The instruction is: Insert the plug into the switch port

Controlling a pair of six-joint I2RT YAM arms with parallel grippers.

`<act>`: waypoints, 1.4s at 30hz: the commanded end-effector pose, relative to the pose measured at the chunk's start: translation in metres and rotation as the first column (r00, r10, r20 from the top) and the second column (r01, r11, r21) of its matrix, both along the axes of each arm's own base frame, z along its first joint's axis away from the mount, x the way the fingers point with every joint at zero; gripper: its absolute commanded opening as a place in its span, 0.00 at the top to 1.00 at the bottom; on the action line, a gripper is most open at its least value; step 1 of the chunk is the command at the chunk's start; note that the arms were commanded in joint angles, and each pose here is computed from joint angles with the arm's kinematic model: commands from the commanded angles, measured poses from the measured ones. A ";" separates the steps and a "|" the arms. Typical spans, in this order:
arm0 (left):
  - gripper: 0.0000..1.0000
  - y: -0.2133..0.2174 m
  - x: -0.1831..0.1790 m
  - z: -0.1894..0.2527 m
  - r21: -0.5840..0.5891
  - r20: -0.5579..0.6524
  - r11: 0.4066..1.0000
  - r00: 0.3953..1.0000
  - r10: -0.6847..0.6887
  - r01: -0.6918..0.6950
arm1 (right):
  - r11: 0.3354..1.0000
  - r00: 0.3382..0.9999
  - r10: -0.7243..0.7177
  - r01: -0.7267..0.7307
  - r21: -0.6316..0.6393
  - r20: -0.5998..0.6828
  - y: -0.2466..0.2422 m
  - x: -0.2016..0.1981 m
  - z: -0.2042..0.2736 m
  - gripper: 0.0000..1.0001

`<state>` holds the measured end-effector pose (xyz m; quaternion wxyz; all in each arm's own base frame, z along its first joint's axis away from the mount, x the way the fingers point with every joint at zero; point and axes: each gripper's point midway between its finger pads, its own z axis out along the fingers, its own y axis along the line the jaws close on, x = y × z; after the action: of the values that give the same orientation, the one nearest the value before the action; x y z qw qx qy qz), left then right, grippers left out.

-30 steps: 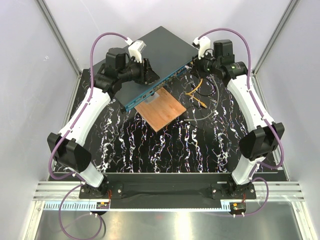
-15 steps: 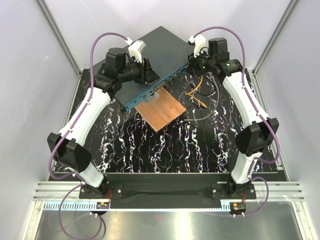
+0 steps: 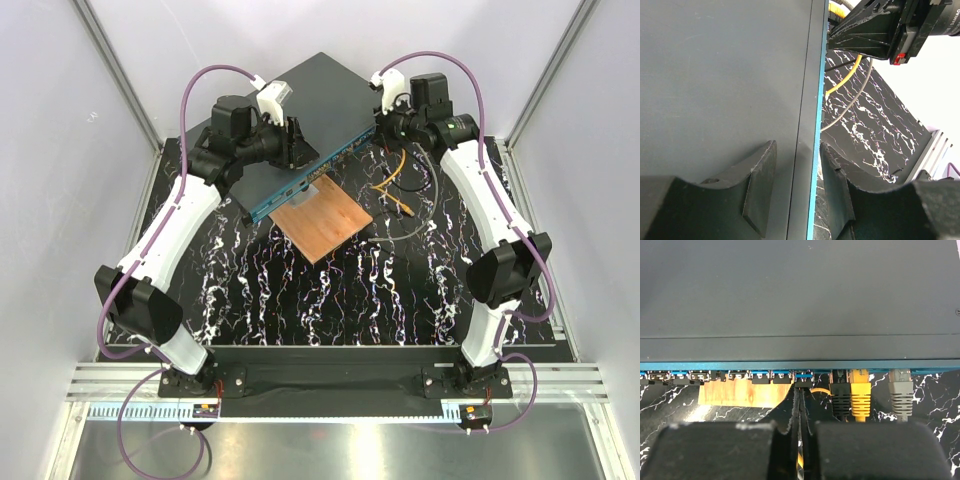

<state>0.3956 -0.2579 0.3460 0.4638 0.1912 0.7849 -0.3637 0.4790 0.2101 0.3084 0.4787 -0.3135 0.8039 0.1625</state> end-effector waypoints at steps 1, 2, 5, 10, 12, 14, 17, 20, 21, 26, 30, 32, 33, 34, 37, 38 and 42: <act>0.55 0.000 0.004 0.010 -0.013 0.052 1.000 0.999 -0.015 0.015 | 1.000 0.986 -0.006 0.005 0.007 0.164 0.005 0.023 0.035 1.00; 0.55 0.000 0.004 0.010 -0.013 0.052 1.000 0.999 -0.015 0.015 | 1.000 0.985 0.023 -0.024 0.000 0.172 0.009 0.021 0.035 1.00; 0.55 0.001 0.005 0.009 -0.010 0.051 1.000 0.999 -0.011 0.011 | 0.998 0.981 0.056 -0.055 -0.009 0.188 0.015 0.020 0.036 1.00; 0.55 0.003 0.006 0.007 -0.006 0.049 1.000 0.999 -0.007 0.008 | 0.997 0.971 0.073 -0.067 -0.036 0.226 0.019 0.026 0.041 1.00; 0.55 0.004 0.007 0.006 -0.005 0.045 1.000 0.999 -0.004 0.004 | 0.997 0.969 0.079 -0.070 -0.044 0.234 0.020 0.029 0.041 1.00; 0.55 0.004 0.008 0.006 -0.006 0.045 1.000 0.999 -0.004 0.004 | 0.996 0.964 0.089 -0.080 -0.046 0.250 0.022 0.029 0.045 1.00; 0.55 0.005 0.010 0.003 -0.001 0.040 1.000 0.999 -0.002 0.002 | 0.994 0.956 0.111 -0.101 -0.050 0.270 0.028 0.030 0.048 1.00; 0.55 0.007 0.011 0.004 -0.001 0.040 1.000 0.999 0.004 -0.004 | 0.991 0.951 0.133 -0.121 -0.057 0.281 0.034 0.032 0.049 1.00; 0.55 0.008 0.012 0.003 0.000 0.038 1.000 0.999 0.006 -0.006 | 0.990 0.950 0.136 -0.125 -0.058 0.282 0.037 0.034 0.047 1.00; 0.55 0.011 0.012 0.001 0.005 0.033 1.000 0.999 0.009 -0.009 | 0.987 0.939 0.158 -0.147 -0.061 0.306 0.045 0.038 0.052 1.00; 0.55 0.014 0.013 0.000 0.007 0.032 1.000 0.999 0.013 -0.013 | 0.986 0.933 0.166 -0.154 -0.061 0.320 0.050 0.041 0.054 1.00; 0.55 0.014 0.012 0.000 0.009 0.034 1.000 0.999 0.012 -0.012 | 0.986 0.927 0.168 -0.159 -0.054 0.336 0.051 0.042 0.060 1.00; 0.55 0.015 0.013 -0.001 0.012 0.031 1.000 0.999 0.013 -0.013 | 0.986 0.926 0.168 -0.160 -0.051 0.339 0.052 0.042 0.060 1.00; 0.55 0.015 0.013 -0.001 0.011 0.033 1.000 0.999 0.014 -0.015 | 0.986 0.919 0.166 -0.160 -0.046 0.357 0.054 0.043 0.064 1.00; 0.55 0.017 0.013 -0.001 0.014 0.032 1.000 0.999 0.018 -0.018 | 0.987 0.912 0.160 -0.159 -0.033 0.378 0.056 0.046 0.070 1.00; 0.55 0.018 0.014 -0.001 0.014 0.034 1.000 0.999 0.019 -0.020 | 0.987 0.908 0.161 -0.160 -0.035 0.387 0.056 0.046 0.073 1.00; 0.55 0.018 0.014 -0.001 0.016 0.032 1.000 0.999 0.020 -0.021 | 0.985 0.883 0.168 -0.173 -0.028 0.439 0.060 0.049 0.086 1.00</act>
<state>0.4057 -0.2410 0.3452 0.4728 0.1832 0.7874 -0.3505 0.4868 0.2172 0.3031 0.4633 -0.3852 0.7868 0.1336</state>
